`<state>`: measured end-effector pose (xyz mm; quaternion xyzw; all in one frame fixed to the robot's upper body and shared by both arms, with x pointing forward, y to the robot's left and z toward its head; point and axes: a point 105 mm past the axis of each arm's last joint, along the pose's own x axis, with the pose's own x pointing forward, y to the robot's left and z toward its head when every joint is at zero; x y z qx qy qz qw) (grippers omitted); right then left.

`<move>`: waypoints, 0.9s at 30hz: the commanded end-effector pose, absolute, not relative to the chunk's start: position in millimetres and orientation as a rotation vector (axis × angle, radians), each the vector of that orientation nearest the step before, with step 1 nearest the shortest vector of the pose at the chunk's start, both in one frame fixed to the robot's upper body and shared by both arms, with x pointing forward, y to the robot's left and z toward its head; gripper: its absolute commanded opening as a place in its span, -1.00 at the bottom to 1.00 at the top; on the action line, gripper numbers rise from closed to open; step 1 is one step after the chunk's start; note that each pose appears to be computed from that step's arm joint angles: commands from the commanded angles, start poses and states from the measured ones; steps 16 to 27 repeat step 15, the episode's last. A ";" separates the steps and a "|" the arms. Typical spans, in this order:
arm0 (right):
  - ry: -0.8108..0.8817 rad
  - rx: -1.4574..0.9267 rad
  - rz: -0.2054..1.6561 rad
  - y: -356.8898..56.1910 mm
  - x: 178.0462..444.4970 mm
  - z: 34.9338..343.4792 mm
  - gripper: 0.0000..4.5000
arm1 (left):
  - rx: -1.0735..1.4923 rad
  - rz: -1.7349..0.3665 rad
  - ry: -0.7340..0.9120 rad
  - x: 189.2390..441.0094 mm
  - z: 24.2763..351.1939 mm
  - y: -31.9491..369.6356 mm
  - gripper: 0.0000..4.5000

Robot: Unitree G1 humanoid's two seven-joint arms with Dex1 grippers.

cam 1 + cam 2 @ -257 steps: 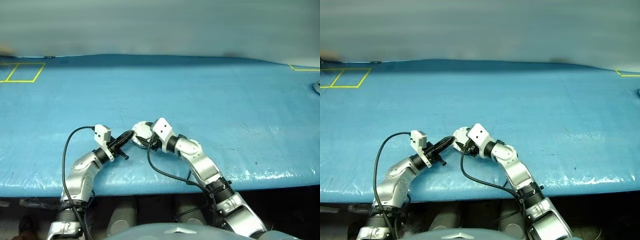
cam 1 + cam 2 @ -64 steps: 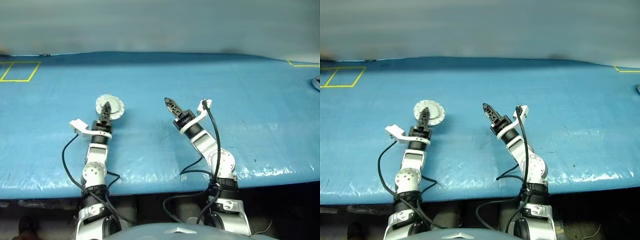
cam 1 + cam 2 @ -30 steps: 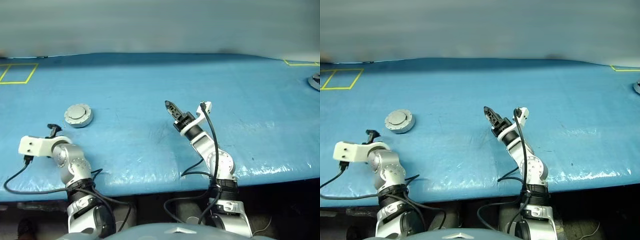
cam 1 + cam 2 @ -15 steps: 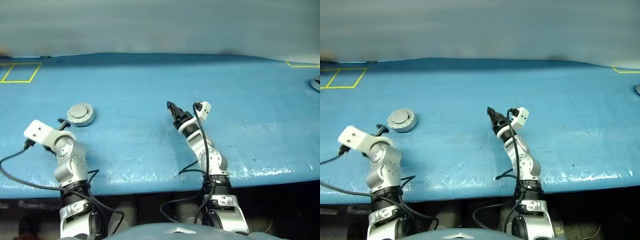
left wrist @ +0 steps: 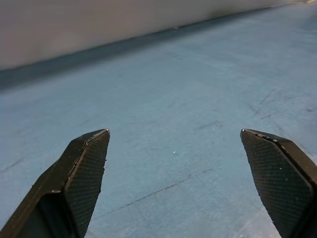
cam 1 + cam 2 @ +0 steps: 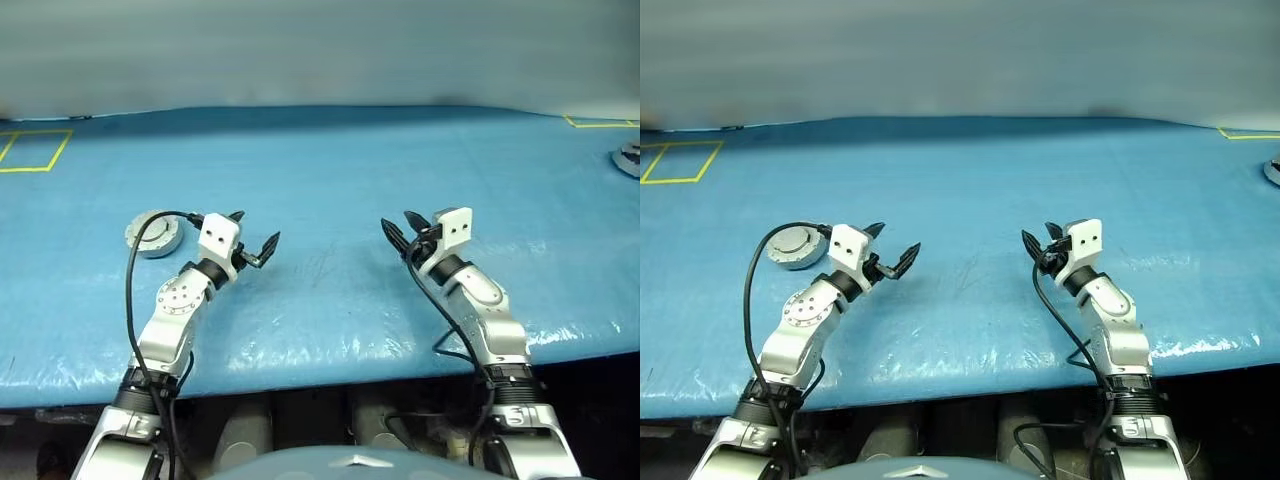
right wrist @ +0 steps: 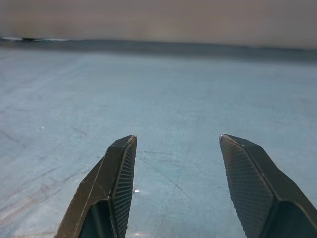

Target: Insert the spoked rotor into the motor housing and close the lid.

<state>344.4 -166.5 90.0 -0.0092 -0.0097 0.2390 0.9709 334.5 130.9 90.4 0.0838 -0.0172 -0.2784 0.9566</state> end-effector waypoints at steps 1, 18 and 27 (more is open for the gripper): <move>-0.107 -0.086 0.579 -150.2 340.8 110.5 0.25 | 0.178 -0.621 -0.087 334.5 106.6 126.6 0.99; -0.090 -0.168 0.613 -132.9 346.5 97.8 0.40 | 0.173 -0.626 -0.061 326.9 98.9 125.0 1.00; -0.090 -0.168 0.613 -132.9 346.5 97.8 0.40 | 0.173 -0.626 -0.061 326.9 98.9 125.0 1.00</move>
